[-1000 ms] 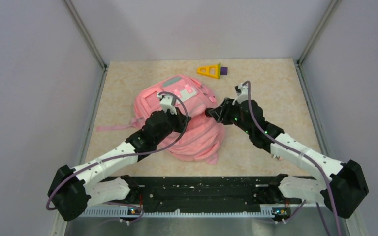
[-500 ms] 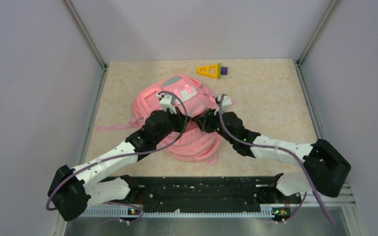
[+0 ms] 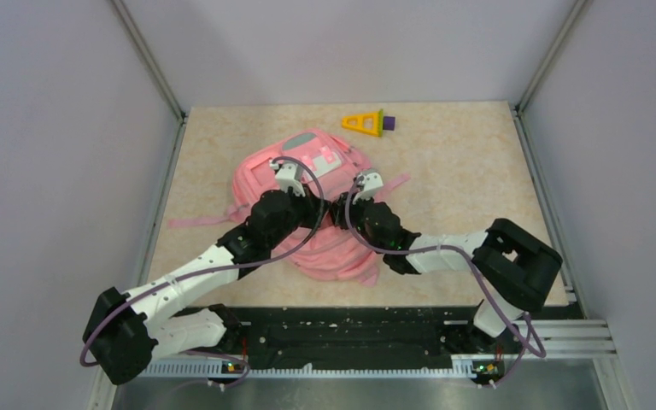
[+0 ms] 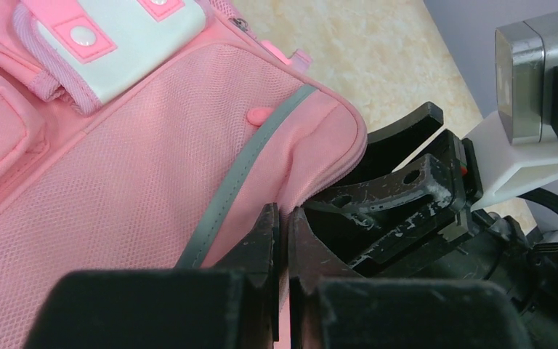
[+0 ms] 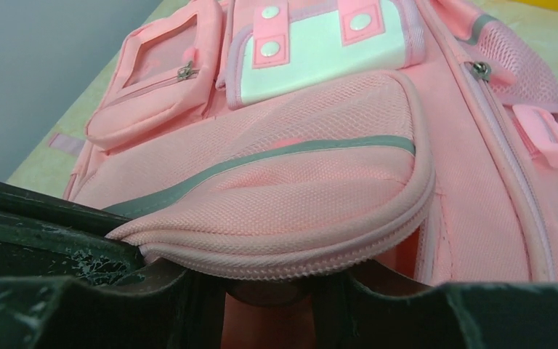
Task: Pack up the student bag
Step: Place the personal item in the student bag.
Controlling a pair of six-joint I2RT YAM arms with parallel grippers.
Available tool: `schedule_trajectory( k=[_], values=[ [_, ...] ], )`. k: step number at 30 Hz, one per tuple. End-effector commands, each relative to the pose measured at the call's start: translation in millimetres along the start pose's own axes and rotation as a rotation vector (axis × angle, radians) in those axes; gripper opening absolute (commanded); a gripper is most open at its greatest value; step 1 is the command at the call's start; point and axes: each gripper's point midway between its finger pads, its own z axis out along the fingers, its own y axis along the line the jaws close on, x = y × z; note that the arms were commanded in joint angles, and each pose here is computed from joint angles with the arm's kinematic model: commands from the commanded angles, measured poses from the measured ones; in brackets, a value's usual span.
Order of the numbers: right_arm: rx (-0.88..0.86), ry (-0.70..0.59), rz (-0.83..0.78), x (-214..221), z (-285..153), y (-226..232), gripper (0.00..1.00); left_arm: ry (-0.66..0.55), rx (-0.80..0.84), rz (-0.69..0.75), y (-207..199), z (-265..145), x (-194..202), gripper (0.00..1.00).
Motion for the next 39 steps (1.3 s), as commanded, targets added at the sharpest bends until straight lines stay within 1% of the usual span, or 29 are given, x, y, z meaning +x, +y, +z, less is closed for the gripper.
schedule_trajectory(
  k=[1, 3, 7, 9, 13, 16, 18, 20, 21, 24, 26, 28, 34, 36, 39],
  values=[
    [0.024, -0.047, -0.09, -17, 13, 1, 0.25, -0.146, 0.067, -0.049, -26, -10, -52, 0.0],
    [0.032, -0.044, -0.103, -18, 8, -2, 0.41, -0.147, 0.055, -0.045, -24, -10, -52, 0.0],
    [0.031, 0.003, -0.128, -11, -13, -10, 0.62, -0.152, 0.037, -0.031, -21, -10, -53, 0.0],
    [0.014, 0.04, -0.152, -8, -24, -12, 0.71, -0.148, 0.031, -0.021, -20, -9, -54, 0.0],
    [-0.025, 0.115, -0.193, -2, -50, -14, 0.82, -0.144, 0.018, -0.003, -18, -7, -55, 0.0],
    [-0.043, 0.168, -0.199, -2, -67, -14, 0.84, -0.139, -0.02, 0.024, -10, -4, -55, 0.0],
    [-0.01, 0.188, -0.188, -4, -79, -21, 0.84, -0.141, -0.049, 0.037, -5, -3, -56, 0.0],
    [0.118, 0.176, -0.148, -15, -92, -43, 0.84, -0.145, -0.066, 0.054, 1, -2, -57, 0.0],
    [0.159, 0.188, -0.148, -16, -98, -51, 0.84, -0.14, -0.067, 0.068, 2, -1, -56, 0.0],
    [0.324, 0.162, -0.125, -35, -119, -78, 0.84, -0.112, -0.094, 0.108, 12, 4, -52, 0.0],
    [0.402, 0.153, -0.125, -43, -130, -92, 0.9, -0.094, -0.112, 0.12, 19, 7, -47, 0.0],
    [0.469, 0.191, -0.107, -42, -139, -110, 0.93, -0.081, -0.116, 0.125, 23, 9, -41, 0.0],
    [0.63, 0.302, 0.088, -35, -156, -164, 0.94, -0.094, -0.093, 0.193, 34, 10, -23, 0.0],
    [0.727, 0.335, 0.141, -31, -168, -187, 0.98, -0.086, -0.095, 0.221, 38, 11, -17, 0.0],
    [0.884, 0.407, 0.261, -15, -193, -226, 0.99, -0.085, -0.071, 0.246, 38, 11, -11, 0.0]
  ],
)
